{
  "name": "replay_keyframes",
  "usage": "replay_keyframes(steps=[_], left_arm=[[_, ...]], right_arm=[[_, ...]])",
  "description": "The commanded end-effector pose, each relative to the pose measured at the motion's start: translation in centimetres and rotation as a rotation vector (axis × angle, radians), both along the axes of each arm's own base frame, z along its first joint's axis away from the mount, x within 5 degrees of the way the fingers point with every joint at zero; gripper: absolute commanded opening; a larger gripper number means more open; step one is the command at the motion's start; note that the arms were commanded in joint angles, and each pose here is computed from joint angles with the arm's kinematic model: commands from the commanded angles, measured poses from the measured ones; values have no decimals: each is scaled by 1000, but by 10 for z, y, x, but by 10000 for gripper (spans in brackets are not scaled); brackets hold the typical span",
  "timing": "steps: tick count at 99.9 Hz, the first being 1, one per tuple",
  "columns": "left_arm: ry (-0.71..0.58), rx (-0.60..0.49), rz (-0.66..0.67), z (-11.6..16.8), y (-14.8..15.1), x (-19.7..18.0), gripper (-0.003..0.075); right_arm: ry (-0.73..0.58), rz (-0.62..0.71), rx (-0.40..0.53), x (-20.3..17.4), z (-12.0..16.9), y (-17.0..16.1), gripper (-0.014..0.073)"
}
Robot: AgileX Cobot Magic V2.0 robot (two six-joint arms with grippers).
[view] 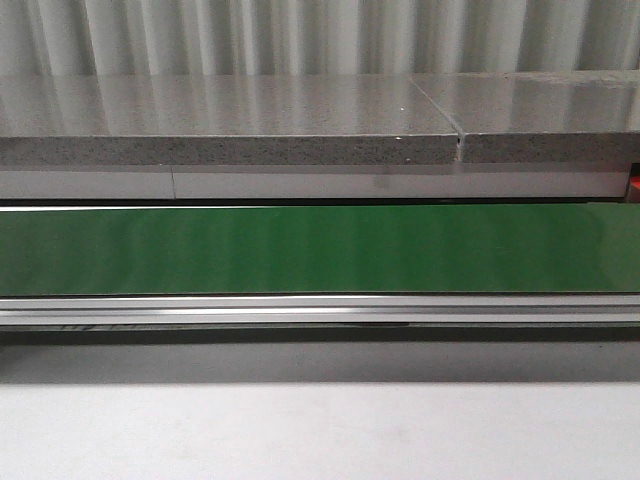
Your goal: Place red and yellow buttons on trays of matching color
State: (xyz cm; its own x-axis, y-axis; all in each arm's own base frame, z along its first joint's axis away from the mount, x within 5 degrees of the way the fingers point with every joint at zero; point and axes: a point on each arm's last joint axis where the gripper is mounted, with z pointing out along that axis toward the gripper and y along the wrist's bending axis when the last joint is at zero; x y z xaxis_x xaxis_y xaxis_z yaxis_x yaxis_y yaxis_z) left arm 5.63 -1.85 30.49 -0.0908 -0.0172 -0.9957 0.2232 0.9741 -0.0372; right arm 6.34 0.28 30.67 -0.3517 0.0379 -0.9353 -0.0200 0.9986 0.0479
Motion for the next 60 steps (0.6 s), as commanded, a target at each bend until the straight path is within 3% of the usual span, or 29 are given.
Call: replay_keyframes(steps=[1, 28, 60], left_arm=[[-76, -27, 16, 14, 2, 0, -20], [-76, -27, 16, 14, 2, 0, -20], [-76, -27, 16, 14, 2, 0, -20]], right_arm=[[-152, -4, -13, 0, 9, -1, -67], [-352, -14, 10, -8, -38, -1, -67], [-378, -16, 11, -11, -92, -2, -67]])
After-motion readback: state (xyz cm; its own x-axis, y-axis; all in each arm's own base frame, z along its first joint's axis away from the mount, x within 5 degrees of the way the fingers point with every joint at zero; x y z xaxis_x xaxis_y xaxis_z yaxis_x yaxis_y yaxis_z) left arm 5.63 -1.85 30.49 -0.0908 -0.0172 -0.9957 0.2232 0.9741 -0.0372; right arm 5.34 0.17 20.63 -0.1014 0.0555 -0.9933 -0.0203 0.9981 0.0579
